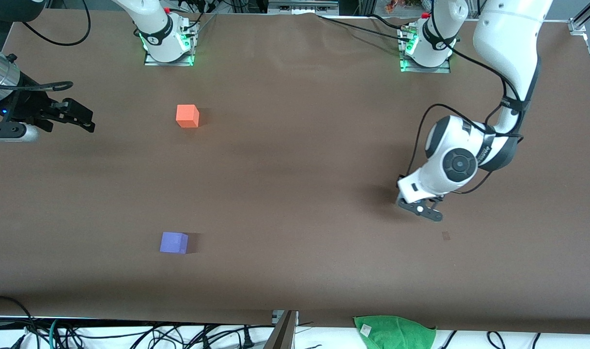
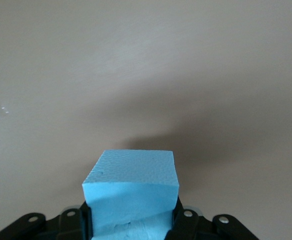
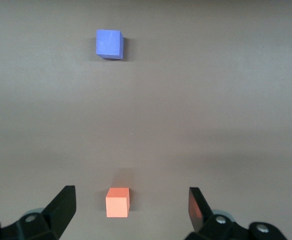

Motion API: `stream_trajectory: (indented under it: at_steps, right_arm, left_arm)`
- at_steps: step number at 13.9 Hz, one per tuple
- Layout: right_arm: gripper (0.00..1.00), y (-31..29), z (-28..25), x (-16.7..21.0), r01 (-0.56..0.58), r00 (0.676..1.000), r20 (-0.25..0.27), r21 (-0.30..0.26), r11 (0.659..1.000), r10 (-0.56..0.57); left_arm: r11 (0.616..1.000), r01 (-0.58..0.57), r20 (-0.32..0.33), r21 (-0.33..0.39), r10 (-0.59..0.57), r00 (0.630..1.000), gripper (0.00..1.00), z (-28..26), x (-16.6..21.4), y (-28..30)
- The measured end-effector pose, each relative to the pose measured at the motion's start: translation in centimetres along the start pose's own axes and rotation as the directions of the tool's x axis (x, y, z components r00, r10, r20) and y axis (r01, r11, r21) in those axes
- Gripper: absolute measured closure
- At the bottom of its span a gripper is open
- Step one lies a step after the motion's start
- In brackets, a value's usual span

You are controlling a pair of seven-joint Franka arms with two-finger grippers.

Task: Place blue block between orange and purple blocks
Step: 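Carry the blue cube to mid-table with the left gripper and release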

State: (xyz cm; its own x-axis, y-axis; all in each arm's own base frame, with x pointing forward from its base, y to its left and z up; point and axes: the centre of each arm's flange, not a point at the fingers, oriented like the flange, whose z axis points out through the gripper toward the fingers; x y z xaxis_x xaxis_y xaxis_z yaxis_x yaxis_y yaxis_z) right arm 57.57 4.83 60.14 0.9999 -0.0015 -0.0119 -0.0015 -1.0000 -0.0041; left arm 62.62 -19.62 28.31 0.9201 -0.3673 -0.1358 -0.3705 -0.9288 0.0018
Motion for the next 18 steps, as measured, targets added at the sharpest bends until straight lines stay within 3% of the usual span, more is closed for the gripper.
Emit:
stream_trajectory:
  at_steps: [3, 8, 11, 14, 18]
  right_arm:
    - [0.00, 0.0, 0.0, 0.0, -0.001, 1.000, 0.001, 0.000, 1.000, 0.001]
    - [0.00, 0.1, 1.2, 0.5, -0.003, 1.000, 0.020, -0.004, 1.000, 0.003]
    - [0.00, -0.2, 2.0, 0.9, -0.006, 0.999, 0.032, -0.006, 1.000, 0.006]
    - [0.00, -0.5, 3.6, 1.6, -0.006, 0.998, 0.056, 0.002, 1.000, 0.006]
    - [0.00, -2.7, 9.2, 3.5, 0.024, 0.990, 0.139, -0.011, 1.000, -0.022]
  left_arm:
    - [0.998, 0.068, 0.012, -0.015, -0.067, 0.998, 0.46, -3.6, 0.5, 11.2]
    - [0.957, 0.289, 0.012, -0.018, -0.289, 0.957, 0.46, 2.8, -0.1, 29.0]
    - [0.937, 0.342, -0.030, -0.075, -0.345, 0.938, 0.46, 6.6, 1.2, 31.9]
    - [0.929, 0.364, -0.021, -0.070, -0.366, 0.930, 0.46, 8.5, 1.6, 31.4]
    - [0.927, 0.370, -0.025, -0.068, -0.372, 0.928, 0.12, 8.1, 1.8, 31.1]
